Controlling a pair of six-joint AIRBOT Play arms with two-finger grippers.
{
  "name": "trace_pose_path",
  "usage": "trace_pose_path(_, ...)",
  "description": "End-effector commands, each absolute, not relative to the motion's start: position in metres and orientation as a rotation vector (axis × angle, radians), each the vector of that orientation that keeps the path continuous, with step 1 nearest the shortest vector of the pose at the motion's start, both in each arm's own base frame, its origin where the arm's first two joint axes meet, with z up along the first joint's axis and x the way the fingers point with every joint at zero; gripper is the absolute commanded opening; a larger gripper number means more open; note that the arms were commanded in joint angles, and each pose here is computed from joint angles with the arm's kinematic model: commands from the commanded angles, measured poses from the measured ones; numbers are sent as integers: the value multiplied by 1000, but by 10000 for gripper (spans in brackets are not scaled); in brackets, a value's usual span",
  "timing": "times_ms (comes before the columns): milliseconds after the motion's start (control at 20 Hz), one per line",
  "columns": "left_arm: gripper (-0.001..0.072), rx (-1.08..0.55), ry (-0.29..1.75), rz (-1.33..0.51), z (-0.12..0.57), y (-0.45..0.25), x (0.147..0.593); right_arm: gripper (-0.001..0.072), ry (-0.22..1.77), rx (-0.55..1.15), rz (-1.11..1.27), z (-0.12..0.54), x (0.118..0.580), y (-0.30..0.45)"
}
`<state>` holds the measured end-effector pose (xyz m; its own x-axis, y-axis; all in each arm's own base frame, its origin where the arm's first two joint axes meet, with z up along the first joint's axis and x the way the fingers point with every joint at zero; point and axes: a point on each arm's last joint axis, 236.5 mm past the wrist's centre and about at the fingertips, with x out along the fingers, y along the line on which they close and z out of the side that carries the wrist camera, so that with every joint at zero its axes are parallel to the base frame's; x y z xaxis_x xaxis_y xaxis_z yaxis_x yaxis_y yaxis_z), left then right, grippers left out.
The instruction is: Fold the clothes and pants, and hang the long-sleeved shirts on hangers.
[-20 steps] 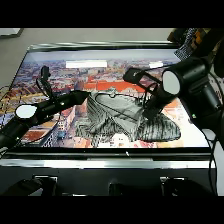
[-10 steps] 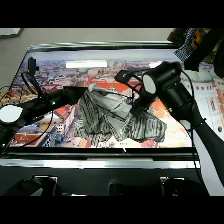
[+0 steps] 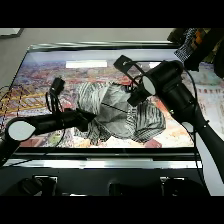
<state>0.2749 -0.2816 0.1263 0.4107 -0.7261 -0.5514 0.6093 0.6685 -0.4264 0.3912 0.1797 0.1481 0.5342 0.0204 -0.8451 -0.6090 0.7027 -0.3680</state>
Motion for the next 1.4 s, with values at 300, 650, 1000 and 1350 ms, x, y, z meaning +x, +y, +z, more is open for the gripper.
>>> trace_pose_path(300,14,-148,882,-847,70,-304,234,24,716,-627,370,221,390,173)
trace_pose_path(650,636,-203,764,-827,117,-303,261,25,638,-652,402,251,373,166)
trace_pose_path(1000,635,-89,628,-721,196,-225,317,25,606,-848,583,244,360,184)
trace_pose_path(1350,620,562,361,-836,210,-197,335,27,452,-1167,1065,223,312,236)
